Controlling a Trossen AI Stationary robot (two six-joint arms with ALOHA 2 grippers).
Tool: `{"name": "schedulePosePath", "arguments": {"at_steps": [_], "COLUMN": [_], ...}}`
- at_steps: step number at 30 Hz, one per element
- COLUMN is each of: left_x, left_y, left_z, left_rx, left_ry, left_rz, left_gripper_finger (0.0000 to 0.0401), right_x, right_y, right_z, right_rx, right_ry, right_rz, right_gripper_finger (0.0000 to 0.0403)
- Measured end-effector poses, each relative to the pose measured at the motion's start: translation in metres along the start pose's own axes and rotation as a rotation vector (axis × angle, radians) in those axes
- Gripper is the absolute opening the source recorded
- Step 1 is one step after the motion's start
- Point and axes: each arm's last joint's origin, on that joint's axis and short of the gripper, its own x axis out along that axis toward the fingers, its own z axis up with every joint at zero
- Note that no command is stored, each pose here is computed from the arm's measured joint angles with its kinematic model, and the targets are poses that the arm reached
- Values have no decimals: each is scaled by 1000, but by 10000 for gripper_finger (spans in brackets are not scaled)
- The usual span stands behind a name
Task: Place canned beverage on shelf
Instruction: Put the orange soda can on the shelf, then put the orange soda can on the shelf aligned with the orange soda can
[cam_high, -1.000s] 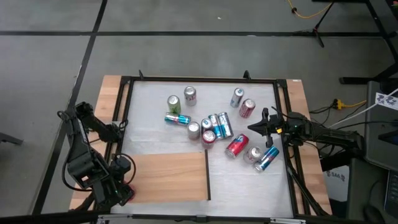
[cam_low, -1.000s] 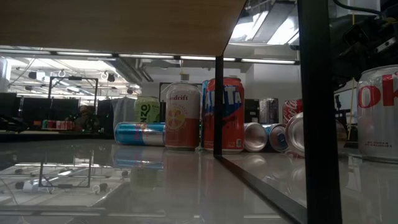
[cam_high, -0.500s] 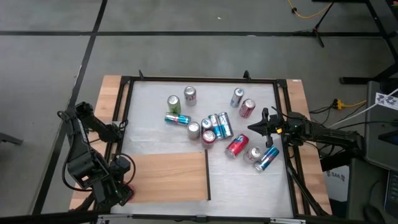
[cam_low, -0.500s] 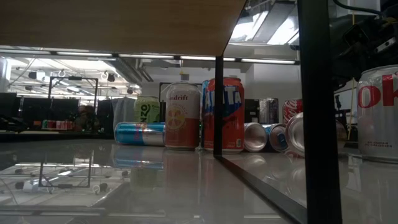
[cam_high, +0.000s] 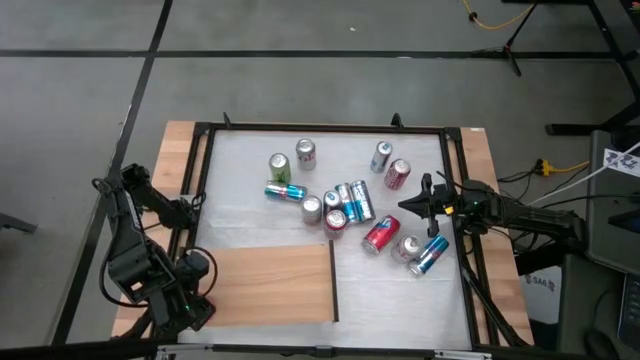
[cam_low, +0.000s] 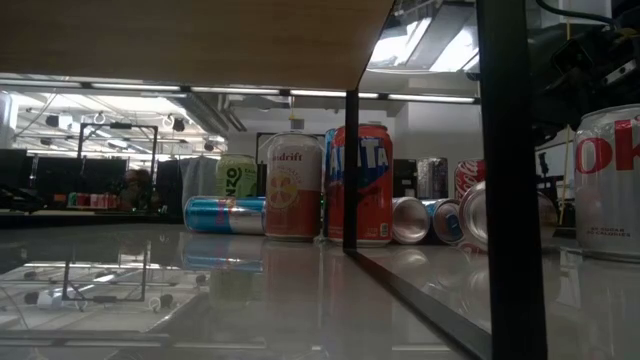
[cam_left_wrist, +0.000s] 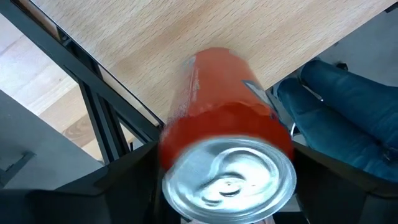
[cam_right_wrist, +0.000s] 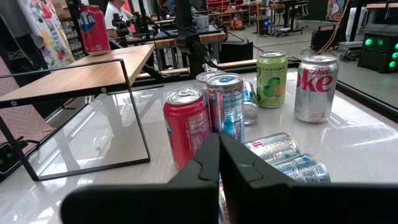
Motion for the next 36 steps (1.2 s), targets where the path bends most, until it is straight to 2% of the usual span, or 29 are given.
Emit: {"name": "schedulePosePath", "arguments": {"at_steps": [6,14,25,36], "left_x": [0,-3,-27,-47], "left_y": [0,0,-3,4], "left_z": [0,0,2,21], "left_rx": [0,-1,-3,-57], "left_ry": [0,26,16,-37], "left_rz": [1,3,-109,-201], "left_gripper_finger": [374,377,377,377], "right_x": [0,0,0,0], "right_y": [0,0,0,0], "right_z": [0,0,0,0], "right_rx": [0,0,0,0], "right_ry": [0,-1,0,0], "right_rz": [0,0,0,0], "right_gripper_finger": [3,3,3,3]}}
